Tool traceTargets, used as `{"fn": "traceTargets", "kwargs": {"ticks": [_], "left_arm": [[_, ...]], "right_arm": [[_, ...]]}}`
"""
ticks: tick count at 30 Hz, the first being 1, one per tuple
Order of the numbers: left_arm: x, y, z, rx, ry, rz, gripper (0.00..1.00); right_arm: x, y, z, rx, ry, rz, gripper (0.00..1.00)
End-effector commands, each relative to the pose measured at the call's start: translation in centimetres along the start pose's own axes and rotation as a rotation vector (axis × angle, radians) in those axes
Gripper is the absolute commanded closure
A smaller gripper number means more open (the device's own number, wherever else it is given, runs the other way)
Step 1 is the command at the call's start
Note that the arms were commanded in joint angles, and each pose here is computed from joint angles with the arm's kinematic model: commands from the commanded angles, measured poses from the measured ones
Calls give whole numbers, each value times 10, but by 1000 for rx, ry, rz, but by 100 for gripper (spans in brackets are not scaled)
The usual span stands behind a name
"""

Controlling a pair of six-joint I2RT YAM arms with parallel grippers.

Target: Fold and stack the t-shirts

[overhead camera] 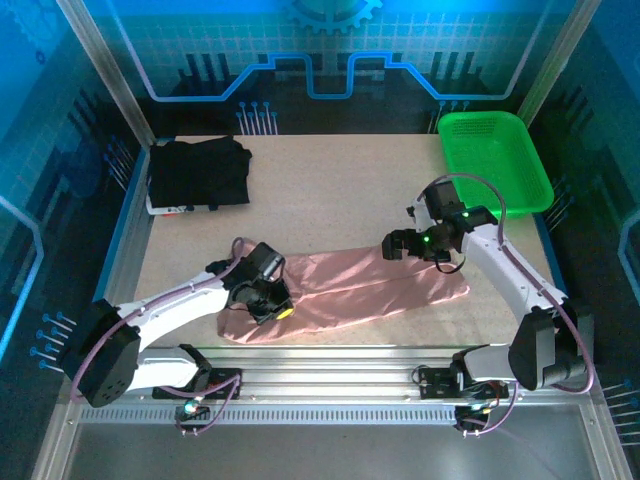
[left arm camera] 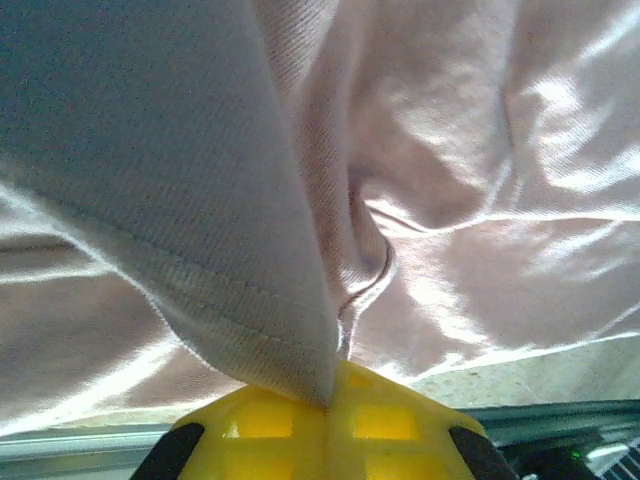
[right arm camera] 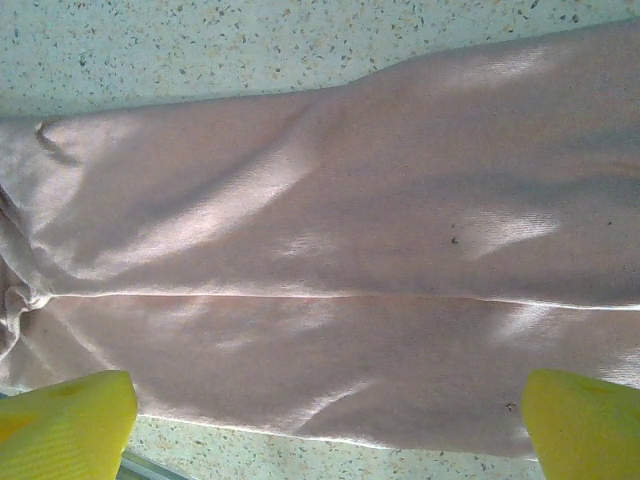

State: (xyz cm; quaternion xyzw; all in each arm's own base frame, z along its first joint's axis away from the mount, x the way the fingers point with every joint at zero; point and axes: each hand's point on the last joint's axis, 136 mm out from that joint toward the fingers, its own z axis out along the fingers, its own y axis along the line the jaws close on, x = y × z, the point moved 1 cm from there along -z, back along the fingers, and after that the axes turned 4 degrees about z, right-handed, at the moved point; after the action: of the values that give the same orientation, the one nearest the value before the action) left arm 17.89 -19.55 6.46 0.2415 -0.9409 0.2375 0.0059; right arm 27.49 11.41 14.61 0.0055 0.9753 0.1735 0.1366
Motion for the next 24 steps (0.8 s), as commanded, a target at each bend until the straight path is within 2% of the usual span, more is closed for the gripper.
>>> {"fn": "traceTargets", "kwargs": {"ticks": [1,11,20,22,24], "left_arm": [[11,-12,7,64,41,-50,100],[35,-25,19,86,130,-39,100],[49,-17,31,71,206,-20,100],[47,-24,30,92,198,9,84],[38,-32,20,89,147,54,62]], "right_arm": [[1,-3,-3,-5,1,-3,0],[-1,-4,3,-1,27,-10,0],[-8,-1,5,-7,36,-14,0],[-10,0,6,-9,37,-11,0],[-12,2,7,-17,37,-7,0]]}}
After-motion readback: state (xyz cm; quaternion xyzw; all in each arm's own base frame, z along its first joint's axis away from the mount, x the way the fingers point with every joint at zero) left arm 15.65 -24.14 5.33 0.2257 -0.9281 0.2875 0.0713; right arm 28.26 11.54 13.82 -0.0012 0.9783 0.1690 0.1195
